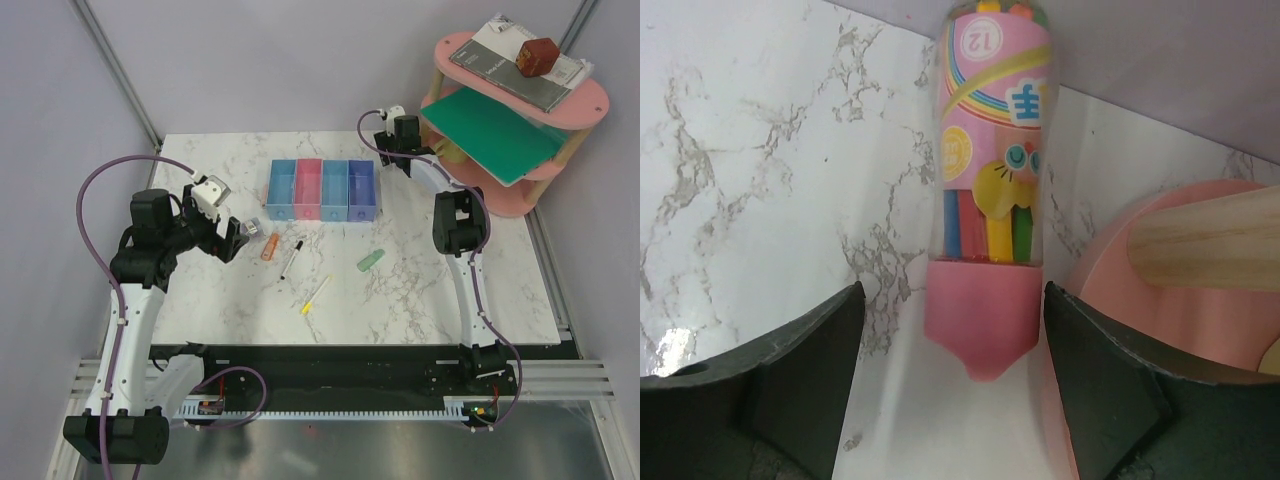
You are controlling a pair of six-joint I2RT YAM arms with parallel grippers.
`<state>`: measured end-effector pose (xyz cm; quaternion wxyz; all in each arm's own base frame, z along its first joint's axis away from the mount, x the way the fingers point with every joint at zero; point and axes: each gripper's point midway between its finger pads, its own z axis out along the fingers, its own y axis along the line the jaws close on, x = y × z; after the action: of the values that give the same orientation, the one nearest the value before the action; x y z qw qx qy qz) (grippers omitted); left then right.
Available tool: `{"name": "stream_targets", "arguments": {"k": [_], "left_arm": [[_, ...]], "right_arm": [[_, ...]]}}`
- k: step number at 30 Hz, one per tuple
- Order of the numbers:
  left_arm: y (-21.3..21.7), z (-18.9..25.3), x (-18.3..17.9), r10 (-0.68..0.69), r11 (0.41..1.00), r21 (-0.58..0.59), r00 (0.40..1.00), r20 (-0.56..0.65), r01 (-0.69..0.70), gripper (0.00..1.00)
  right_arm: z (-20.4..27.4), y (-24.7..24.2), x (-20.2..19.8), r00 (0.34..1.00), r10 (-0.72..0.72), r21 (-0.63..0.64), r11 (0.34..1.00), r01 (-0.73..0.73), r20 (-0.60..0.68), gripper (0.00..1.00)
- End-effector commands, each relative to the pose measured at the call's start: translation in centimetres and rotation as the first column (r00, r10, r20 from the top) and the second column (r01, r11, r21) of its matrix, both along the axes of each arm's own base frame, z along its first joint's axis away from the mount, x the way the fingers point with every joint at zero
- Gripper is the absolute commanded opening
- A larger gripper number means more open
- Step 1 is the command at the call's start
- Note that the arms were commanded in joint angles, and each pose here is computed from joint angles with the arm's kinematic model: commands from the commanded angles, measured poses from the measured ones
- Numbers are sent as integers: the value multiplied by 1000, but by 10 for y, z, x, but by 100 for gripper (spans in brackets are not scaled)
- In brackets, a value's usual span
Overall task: Sort the stationery into containers
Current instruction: Pick up the stationery from the corner of the board.
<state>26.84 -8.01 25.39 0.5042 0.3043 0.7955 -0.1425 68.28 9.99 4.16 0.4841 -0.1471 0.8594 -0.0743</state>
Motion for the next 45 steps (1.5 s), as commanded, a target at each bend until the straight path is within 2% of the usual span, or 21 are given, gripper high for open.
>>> {"name": "stream_targets", "arguments": {"k": [1, 6, 11, 15, 16, 19, 24, 25, 26, 27, 28, 29, 45], "left_arm": [[0, 24, 3, 17, 1000, -20, 999, 52, -16, 100], [0, 22, 4, 16, 1000, -18, 999, 47, -16, 100], [-1, 24, 6, 13, 1000, -21, 999, 46, -12, 100], [-2, 26, 6, 4, 1000, -27, 999, 49, -3, 100], [-2, 25, 7, 4, 1000, -26, 999, 46, -2, 100], [-3, 26, 6, -4, 1000, -23, 999, 54, 5, 100], [-4, 31, 2, -31, 999, -9, 997, 77, 32, 100], [-6, 32, 1, -41, 999, -9, 996, 77, 42, 100], [-8, 33, 0, -54, 998, -13, 996, 77, 55, 100], [-8, 34, -1, -58, 998, -15, 995, 75, 60, 100], [-10, 35, -2, -63, 998, -22, 995, 73, 64, 100], [-12, 37, -4, -74, 997, -29, 994, 75, 76, 100], [-20, 63, -38, -108, 991, -62, 980, 169, 120, 100]], "right_arm": [[7, 1, 12, 999, -10, 39, 999, 8, 42, 78], [0, 0, 14, 999, -20, 45, 999, 18, 42, 71], [0, -1, 13, 999, -34, 53, 998, 32, 40, 58], [1, -3, 11, 998, -46, 50, 998, 45, 35, 38], [1, -3, 11, 998, -50, 47, 998, 48, 36, 28], [3, -4, 7, 999, -47, 42, 998, 46, 25, 21], [21, -2, -19, 1000, -9, 48, 999, 10, -12, 18], [43, -3, -24, 1000, 0, 53, 999, -1, 11, 18], [31, -4, -38, 999, 8, 46, 999, -7, -31, 17], [35, -4, -44, 999, 13, 46, 999, -12, -35, 18], [59, -4, -50, 1000, 20, 54, 998, -20, -9, 18], [50, -5, -63, 999, 26, 51, 998, -24, -40, 17], [130, -22, -186, 996, 45, 76, 996, -39, -77, 20]]}}
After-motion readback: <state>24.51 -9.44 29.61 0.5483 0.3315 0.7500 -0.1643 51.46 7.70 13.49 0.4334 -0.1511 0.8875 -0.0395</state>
